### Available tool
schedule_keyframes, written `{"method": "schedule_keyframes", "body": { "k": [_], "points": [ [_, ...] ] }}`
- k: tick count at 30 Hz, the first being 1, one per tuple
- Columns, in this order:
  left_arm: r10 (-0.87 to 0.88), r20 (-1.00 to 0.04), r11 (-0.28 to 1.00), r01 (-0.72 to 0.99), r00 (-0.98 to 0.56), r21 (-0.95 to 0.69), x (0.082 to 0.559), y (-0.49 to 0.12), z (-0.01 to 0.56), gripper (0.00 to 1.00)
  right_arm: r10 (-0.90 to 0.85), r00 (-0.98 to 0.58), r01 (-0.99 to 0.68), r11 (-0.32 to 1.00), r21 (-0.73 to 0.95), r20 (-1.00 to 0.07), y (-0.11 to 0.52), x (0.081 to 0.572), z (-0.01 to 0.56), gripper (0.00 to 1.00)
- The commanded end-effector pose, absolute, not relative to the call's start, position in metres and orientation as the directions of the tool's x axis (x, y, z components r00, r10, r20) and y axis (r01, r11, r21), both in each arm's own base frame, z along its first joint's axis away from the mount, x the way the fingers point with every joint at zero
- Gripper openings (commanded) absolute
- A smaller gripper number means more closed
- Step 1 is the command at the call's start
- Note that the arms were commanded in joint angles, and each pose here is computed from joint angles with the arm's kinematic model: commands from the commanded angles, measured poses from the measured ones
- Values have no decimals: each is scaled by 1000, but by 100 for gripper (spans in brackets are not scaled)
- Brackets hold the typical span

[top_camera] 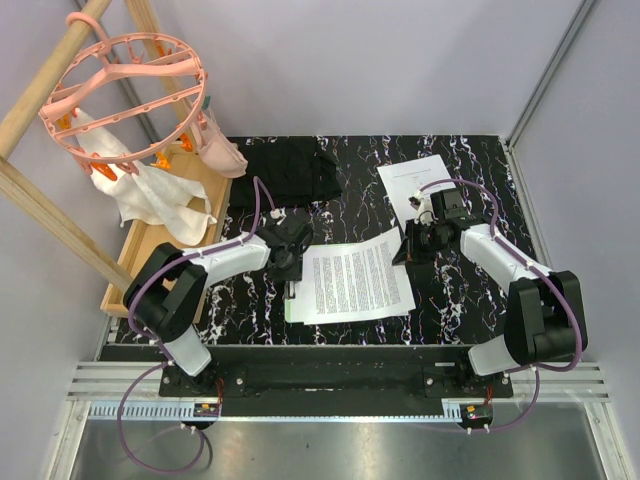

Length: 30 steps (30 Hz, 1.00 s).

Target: Put the files into the folder

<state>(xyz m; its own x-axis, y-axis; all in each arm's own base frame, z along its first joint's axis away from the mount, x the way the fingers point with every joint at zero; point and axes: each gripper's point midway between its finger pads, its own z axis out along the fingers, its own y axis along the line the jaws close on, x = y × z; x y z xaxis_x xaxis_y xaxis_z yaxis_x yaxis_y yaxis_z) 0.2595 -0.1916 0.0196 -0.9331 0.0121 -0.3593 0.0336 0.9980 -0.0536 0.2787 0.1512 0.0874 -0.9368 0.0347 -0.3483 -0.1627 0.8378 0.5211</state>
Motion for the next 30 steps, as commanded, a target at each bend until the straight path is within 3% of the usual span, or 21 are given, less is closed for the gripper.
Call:
{"method": "schedule_keyframes", "body": {
  "k": [1,8,11,18,20,30],
  "points": [
    [4,-401,998,27,-916,-50,273,-196,25,43,30,-919,-201,823,531,-394,154,284,97,0],
    [37,-381,997,60,-924,-48,272,-199,18,43,35,-920,-196,820,537,-389,155,285,96,0],
    [41,-361,996,68,-932,-62,268,-202,12,38,50,-924,-176,824,538,-379,155,285,92,0],
    [35,-341,991,76,-939,-108,263,-203,8,12,111,-935,-101,826,555,-336,156,287,76,0],
    [33,-342,990,78,-939,-119,263,-204,8,0,131,-938,-78,822,564,-321,157,287,72,0],
    [-92,-334,945,24,-938,-327,262,-200,12,0,155,-950,-24,826,563,-269,155,280,53,0]
  ]
}}
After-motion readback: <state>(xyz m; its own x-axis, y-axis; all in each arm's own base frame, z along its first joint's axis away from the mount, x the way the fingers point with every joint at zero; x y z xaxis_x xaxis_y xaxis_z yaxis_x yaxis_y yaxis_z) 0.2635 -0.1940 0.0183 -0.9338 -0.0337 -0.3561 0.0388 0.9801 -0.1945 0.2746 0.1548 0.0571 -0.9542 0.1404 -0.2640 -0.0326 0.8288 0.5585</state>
